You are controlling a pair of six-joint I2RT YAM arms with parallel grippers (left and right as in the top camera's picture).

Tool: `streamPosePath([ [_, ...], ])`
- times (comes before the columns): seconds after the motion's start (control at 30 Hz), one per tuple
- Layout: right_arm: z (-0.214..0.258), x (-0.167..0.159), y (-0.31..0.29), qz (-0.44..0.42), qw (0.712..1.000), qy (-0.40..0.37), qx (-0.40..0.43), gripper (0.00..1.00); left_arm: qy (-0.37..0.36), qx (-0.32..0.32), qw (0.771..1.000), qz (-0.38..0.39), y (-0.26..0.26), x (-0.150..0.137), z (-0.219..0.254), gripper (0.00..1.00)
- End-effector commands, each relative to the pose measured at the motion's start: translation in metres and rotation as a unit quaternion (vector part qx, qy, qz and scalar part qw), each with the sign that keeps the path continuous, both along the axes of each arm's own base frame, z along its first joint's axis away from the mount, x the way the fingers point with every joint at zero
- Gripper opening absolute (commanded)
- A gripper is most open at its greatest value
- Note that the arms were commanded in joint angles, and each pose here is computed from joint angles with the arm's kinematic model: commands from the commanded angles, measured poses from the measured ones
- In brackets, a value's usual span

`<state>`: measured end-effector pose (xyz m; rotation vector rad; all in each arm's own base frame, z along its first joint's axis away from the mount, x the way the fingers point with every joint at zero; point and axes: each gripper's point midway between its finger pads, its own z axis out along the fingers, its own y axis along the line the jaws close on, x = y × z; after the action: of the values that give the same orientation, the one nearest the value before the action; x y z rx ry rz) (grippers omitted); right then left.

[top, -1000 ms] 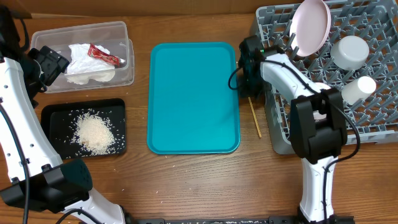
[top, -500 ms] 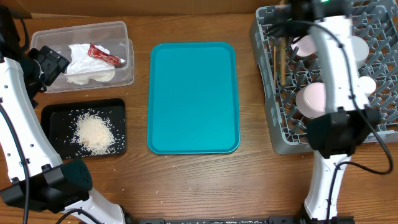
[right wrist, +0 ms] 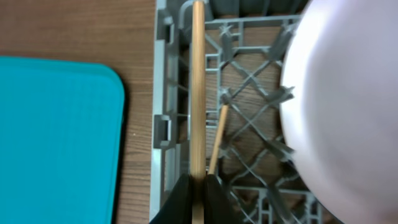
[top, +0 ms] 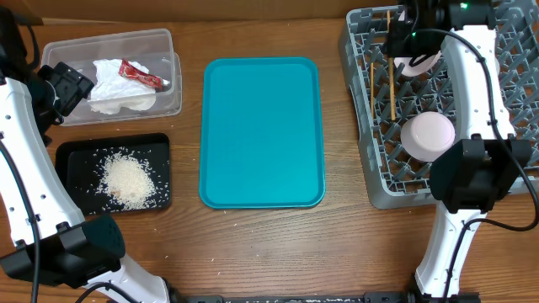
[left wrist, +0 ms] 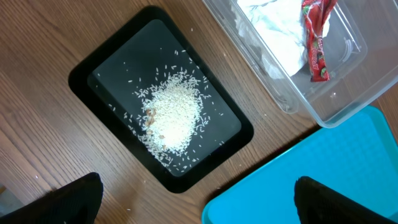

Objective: Sort waste into correct bins and load items into the dishwasher

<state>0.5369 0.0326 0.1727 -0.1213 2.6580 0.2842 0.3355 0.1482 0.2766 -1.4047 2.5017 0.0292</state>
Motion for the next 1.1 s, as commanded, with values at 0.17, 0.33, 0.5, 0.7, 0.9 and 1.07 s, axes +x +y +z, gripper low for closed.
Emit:
streamPosePath([
  [0.17,-0.011,-0.003,0.01,-0.003,1.0,0.01,0.019,0.67,0.002,0.001,1.0,-0.007,0.0,0.0,-0.001,1.0],
  [0.33,0.005,-0.006,0.009,-0.043,0.998,0.013,0.037,0.79,0.002,0.001,1.0,-0.007,0.0,0.0,-0.001,1.0],
  [0.5,0.06,-0.025,0.009,-0.077,0.995,-0.011,0.057,0.8,0.002,0.001,1.0,-0.007,0.001,0.001,-0.001,1.0],
  [0.7,0.112,-0.076,0.006,-0.101,0.993,-0.009,0.062,0.83,0.002,0.001,1.0,-0.007,0.0,0.0,-0.001,1.0],
  [0.9,0.122,-0.135,0.004,-0.131,0.988,0.057,0.057,0.83,0.002,0.001,1.0,-0.007,0.0,0.0,-0.001,1.0],
  [1.07,0.136,-0.167,-0.01,-0.171,0.982,0.066,0.046,0.82,0.002,0.001,1.0,-0.007,0.0,0.0,-0.001,1.0],
])
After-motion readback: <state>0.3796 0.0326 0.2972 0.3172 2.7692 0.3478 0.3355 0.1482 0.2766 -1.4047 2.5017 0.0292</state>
